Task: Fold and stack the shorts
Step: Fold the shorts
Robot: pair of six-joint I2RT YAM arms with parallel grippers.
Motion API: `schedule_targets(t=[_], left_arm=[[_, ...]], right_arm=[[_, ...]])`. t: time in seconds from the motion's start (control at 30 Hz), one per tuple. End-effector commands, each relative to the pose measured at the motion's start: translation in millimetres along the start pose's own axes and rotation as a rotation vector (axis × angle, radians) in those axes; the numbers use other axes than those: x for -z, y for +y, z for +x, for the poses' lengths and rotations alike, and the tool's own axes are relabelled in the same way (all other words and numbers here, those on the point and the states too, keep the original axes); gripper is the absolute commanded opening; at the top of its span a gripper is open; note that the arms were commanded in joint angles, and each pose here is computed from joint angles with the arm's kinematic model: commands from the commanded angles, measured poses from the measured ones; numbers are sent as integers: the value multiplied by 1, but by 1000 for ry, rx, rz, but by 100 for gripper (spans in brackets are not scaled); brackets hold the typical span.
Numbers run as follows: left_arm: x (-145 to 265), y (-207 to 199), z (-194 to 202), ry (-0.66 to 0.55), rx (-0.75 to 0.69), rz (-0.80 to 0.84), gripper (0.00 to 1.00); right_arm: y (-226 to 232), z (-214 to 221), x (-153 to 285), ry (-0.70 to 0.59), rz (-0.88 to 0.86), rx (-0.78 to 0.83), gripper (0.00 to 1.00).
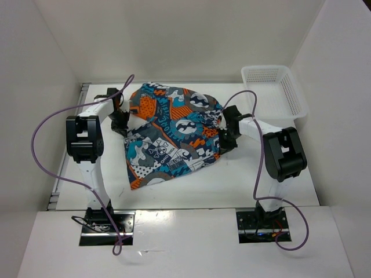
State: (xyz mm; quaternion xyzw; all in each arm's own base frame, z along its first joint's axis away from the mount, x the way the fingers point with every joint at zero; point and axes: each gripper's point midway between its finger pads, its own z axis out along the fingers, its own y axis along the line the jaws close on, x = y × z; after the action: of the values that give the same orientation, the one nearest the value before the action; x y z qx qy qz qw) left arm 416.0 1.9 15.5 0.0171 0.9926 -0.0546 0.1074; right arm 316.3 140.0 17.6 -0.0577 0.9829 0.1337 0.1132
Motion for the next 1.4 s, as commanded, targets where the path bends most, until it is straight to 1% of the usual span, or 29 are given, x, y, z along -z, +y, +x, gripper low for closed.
schedule_targets(t=[0.0, 0.2, 0.27, 0.3, 0.33, 0.37, 0.4, 0.43, 0.47, 0.53, 0.57, 0.6, 0.67, 0.7, 0.73, 0.77, 0.8, 0.83, 0.87, 0.9, 0.93, 0.97, 1.0, 1.03, 1.1, 1.17, 1.3, 1.33, 1.37], left_arm=[[-10, 24, -15, -52, 14, -70, 0], [0, 37, -35, -111, 20, -125, 0], [0, 40, -37, -119, 20, -138, 7], [0, 40, -37, -119, 20, -138, 16], [-2, 40, -34, -110, 21, -137, 37], [3, 37, -36, -124, 19, -125, 44], [9, 32, -35, -134, 17, -103, 50], [13, 29, -35, -143, 15, -91, 57], [17, 26, -33, -154, 13, -81, 64], [47, 16, -45, -238, 0, -44, 68], [60, 16, -51, -274, 4, -26, 70], [85, 5, -71, -346, -15, 24, 71], [111, 0, -94, -403, -25, 62, 73], [107, -2, -106, -409, -30, 82, 76], [132, -8, -138, -503, -59, 114, 82], [134, -14, -152, -523, -75, 118, 84], [106, -23, -165, -497, -93, 132, 84], [99, -28, -174, -490, -103, 127, 84], [96, -33, -208, -550, -127, 120, 88], [95, -38, -223, -580, -142, 114, 88], [92, -49, -229, -584, -160, 115, 90], [94, -49, -240, -620, -166, 113, 93], [52, -54, -241, -587, -173, 122, 98], [70, -61, -259, -679, -195, 112, 100], [55, -65, -270, -705, -207, 116, 100], [33, -74, -266, -678, -221, 147, 100], [16, -93, -266, -678, -244, 143, 100], [15, -91, -267, -679, -240, 130, 100], [2, -87, -261, -645, -230, 117, 100]], right_arm=[[9, 39, 20, 94, -42, -13, 0], [13, 40, 24, 113, -59, -4, 0], [19, 42, 24, 120, -82, 20, 0], [21, 43, 24, 123, -97, 30, 0], [26, 45, 24, 128, -110, 55, 7], [31, 46, 25, 133, -142, 64, 53], [34, 45, 28, 123, -166, 97, 74], [36, 41, 30, 113, -178, 125, 82], [39, 31, 39, 63, -187, 152, 83], [39, 12, 52, -21, -162, 204, 83], [48, -13, 67, -112, -174, 229, 83], [56, -30, 85, -194, -185, 252, 83], [72, -73, 116, -346, -197, 219, 83], [78, -96, 129, -434, -202, 214, 85], [79, -111, 134, -472, -189, 166, 85], [84, -134, 146, -531, -185, 149, 85], [83, -148, 146, -552, -168, 122, 85], [73, -161, 124, -537, -112, 83, 85], [73, -179, 129, -571, -93, 80, 85], [68, -187, 121, -570, -66, 71, 85], [60, -189, 94, -517, -35, 57, 85], [61, -202, 95, -533, -26, 55, 85], [53, -206, 87, -521, -4, 51, 85], [36, -210, 68, -490, 16, 25, 85], [18, -222, 63, -510, 61, -16, 85], [3, -228, 52, -506, 107, -38, 82], [4, -233, 45, -505, 97, -21, 82], [4, -233, 45, -505, 97, -21, 82], [3, -231, 40, -494, 99, -22, 82]])
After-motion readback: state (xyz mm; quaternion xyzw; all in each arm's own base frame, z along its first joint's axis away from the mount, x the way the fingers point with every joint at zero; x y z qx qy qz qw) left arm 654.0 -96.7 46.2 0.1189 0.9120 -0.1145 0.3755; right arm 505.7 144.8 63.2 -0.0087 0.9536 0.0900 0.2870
